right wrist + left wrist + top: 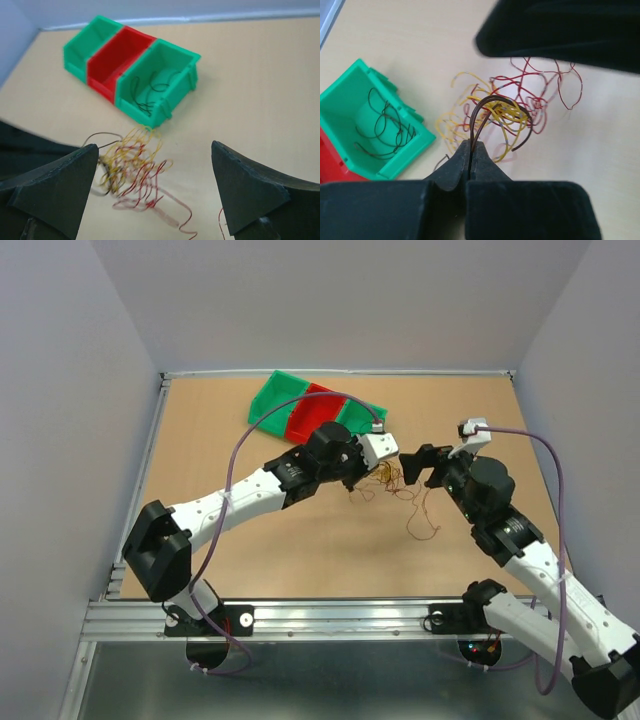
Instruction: Untangle the cables
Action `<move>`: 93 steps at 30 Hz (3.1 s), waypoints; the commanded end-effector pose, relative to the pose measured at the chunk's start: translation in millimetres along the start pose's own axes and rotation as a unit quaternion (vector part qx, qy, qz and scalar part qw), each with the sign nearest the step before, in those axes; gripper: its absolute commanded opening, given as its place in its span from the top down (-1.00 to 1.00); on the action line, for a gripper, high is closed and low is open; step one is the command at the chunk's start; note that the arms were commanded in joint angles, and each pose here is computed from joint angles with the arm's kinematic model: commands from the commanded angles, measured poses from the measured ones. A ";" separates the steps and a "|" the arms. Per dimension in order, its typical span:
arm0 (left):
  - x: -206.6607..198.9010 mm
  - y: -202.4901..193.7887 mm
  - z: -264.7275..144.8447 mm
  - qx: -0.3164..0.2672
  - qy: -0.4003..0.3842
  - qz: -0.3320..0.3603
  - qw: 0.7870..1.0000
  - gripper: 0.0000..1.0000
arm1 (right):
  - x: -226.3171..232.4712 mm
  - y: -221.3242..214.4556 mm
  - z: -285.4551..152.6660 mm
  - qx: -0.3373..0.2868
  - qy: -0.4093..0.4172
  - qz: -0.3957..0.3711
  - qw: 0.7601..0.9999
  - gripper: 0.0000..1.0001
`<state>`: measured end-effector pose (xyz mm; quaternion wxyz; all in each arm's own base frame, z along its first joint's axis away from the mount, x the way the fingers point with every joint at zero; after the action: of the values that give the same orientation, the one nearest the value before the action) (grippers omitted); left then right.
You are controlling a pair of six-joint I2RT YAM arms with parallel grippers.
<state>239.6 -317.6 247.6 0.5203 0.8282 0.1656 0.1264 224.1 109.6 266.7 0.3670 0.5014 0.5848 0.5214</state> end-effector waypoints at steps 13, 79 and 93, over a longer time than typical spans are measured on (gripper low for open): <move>6.9 36.2 -39.3 -0.096 0.030 -0.005 0.995 1.00 | 50.7 14.2 6.5 -0.074 0.281 -0.111 0.950 -0.92; 86.5 29.0 -97.9 -0.233 0.109 -0.080 0.963 1.00 | 47.2 30.0 -27.4 -0.160 0.294 -0.108 0.936 -1.00; 51.6 46.4 -113.5 -0.248 0.071 -0.056 0.964 1.00 | 85.1 14.9 16.6 -0.169 0.444 -0.127 0.871 -1.00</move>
<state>261.7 -224.3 319.5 0.6808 0.6657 0.2443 0.1836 218.7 183.2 270.8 0.2181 0.1390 0.6723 0.6936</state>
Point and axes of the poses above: each gripper's point midway between its finger pads, its own z axis out along the fingers, its own x axis along the line the jaws close on, y = z × x, the point moved 8 cm from there along -z, back along the fingers, and after that the axes turned 9 degrees about -z, right-handed, at the moved point
